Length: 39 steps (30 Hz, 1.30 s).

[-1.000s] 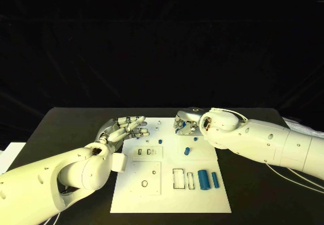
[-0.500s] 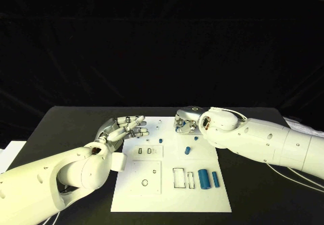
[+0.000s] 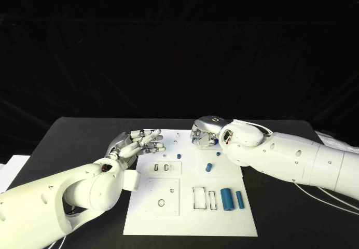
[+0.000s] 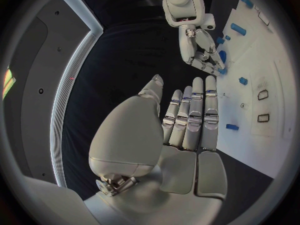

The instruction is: Assemble the parts on the task board

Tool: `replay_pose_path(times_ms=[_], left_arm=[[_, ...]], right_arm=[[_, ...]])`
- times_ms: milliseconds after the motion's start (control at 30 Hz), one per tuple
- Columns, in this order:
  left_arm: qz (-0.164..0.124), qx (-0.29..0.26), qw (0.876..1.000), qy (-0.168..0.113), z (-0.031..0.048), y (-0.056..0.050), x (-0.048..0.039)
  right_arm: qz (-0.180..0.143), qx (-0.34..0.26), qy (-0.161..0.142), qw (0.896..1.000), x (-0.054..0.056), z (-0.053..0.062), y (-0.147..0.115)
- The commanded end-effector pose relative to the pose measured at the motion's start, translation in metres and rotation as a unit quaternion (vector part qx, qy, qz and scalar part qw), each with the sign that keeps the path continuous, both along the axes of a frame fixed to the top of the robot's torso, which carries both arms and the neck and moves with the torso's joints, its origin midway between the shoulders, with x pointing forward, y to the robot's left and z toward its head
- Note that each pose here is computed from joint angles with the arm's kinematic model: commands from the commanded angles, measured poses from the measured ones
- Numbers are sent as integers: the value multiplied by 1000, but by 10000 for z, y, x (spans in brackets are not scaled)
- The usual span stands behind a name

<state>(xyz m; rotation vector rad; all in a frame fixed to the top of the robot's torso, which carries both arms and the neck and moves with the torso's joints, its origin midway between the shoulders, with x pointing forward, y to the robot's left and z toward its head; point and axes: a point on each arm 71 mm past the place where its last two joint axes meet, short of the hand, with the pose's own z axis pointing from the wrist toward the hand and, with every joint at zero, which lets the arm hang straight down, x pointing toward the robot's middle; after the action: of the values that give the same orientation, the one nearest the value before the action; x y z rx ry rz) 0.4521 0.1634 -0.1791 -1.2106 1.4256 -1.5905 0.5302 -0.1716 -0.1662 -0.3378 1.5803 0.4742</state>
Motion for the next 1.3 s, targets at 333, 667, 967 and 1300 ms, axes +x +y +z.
replay_pose_path(times_ms=[333, 667, 967, 1300], left_arm=[[-12, -7, 1000, -1, 21, -22, -12], [-14, -8, 1000, -4, 32, -38, -17], [-16, -11, 1000, -8, 53, -48, -34], [-19, -12, 1000, -9, 71, -63, -42]], right_arm=[[-14, 59, -59, 996, 37, 107, 111], [-11, 66, -66, 996, 121, 92, 267], [-13, 64, -59, 996, 171, 44, 338], [-14, 61, -53, 997, 194, 21, 392]])
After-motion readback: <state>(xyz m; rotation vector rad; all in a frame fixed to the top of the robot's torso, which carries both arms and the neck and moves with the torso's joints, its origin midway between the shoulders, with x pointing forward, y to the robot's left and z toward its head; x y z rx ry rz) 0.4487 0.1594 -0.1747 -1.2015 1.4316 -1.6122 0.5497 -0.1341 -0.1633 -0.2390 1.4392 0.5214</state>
